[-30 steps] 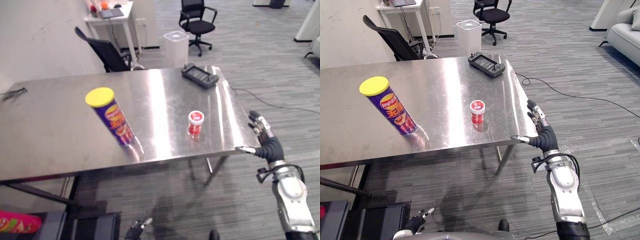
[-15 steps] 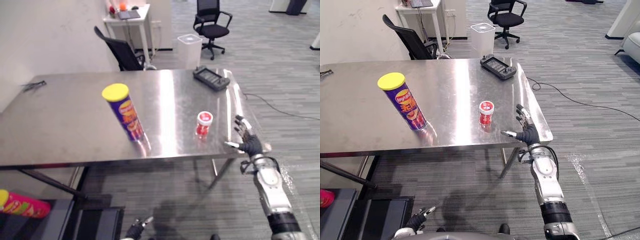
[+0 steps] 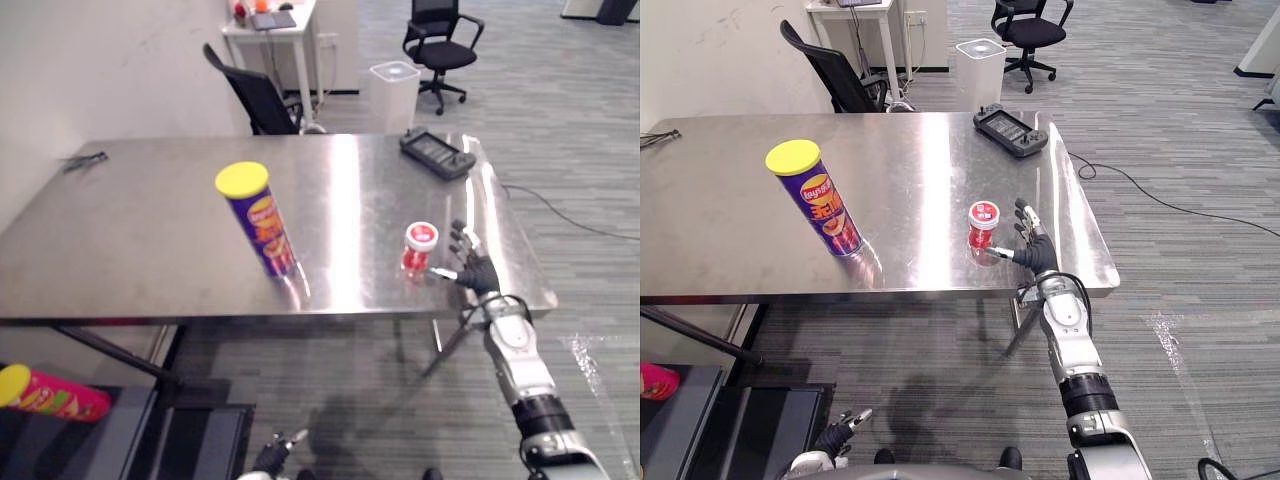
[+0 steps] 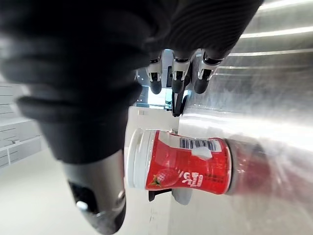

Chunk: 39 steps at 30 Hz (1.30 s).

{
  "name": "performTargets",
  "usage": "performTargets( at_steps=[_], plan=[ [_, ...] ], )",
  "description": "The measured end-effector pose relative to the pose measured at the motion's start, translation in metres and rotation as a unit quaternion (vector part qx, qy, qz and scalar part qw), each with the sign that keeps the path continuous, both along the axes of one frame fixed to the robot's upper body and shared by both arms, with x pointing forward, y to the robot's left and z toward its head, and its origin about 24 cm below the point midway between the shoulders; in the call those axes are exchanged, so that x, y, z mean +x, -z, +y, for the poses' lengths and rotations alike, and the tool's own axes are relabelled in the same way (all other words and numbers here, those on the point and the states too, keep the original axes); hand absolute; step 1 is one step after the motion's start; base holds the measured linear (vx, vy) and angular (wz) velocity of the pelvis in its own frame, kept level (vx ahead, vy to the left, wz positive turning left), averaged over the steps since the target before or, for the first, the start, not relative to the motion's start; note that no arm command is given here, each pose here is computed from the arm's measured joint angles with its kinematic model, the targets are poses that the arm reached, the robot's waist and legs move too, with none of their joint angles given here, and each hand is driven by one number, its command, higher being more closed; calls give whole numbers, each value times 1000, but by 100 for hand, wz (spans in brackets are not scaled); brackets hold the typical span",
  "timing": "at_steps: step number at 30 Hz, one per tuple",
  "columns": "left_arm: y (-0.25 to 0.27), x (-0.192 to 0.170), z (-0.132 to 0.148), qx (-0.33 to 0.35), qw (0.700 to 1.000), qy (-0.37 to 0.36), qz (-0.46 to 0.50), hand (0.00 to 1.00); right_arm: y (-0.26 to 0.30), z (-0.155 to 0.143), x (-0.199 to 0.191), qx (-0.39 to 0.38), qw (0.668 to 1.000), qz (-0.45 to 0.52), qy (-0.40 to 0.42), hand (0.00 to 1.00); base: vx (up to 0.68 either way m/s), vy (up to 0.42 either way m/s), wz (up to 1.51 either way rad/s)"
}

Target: Put the gum and the chips on the shelf.

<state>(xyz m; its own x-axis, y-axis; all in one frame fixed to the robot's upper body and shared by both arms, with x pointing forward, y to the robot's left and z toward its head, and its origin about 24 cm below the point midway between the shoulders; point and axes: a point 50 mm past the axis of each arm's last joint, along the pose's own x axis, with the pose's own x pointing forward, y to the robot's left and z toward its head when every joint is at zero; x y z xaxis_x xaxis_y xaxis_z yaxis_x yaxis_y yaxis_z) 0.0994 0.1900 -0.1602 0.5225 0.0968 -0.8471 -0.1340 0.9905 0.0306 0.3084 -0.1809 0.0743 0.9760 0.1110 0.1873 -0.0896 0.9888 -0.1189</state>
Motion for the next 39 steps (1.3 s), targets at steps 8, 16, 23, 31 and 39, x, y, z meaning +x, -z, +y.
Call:
performTargets(
  at_steps=[8, 16, 23, 31, 39],
  plan=[
    [-1, 3, 0, 4, 1000, 0, -6, 0, -5, 8, 13, -3, 1000, 5, -10, 0, 7, -12, 6],
    [-2, 6, -1, 7, 1000, 3, -10, 0, -11, 17, 26, -2, 1000, 7, -12, 0, -2, -8, 3],
    [-3, 10, -2, 8, 1000, 3, -17, 0, -14, 20, 32, 0, 1000, 10, -10, 100, -7, -11, 10],
    [-5, 12, -2, 10, 1000, 2, -23, 0, -18, 36, 35, 7, 1000, 6, -28, 100, 0, 0, 0],
    [-5, 13, -1, 11, 1000, 1, -26, 0, -19, 40, 35, 5, 999, 6, -33, 100, 0, 0, 0]
  ],
)
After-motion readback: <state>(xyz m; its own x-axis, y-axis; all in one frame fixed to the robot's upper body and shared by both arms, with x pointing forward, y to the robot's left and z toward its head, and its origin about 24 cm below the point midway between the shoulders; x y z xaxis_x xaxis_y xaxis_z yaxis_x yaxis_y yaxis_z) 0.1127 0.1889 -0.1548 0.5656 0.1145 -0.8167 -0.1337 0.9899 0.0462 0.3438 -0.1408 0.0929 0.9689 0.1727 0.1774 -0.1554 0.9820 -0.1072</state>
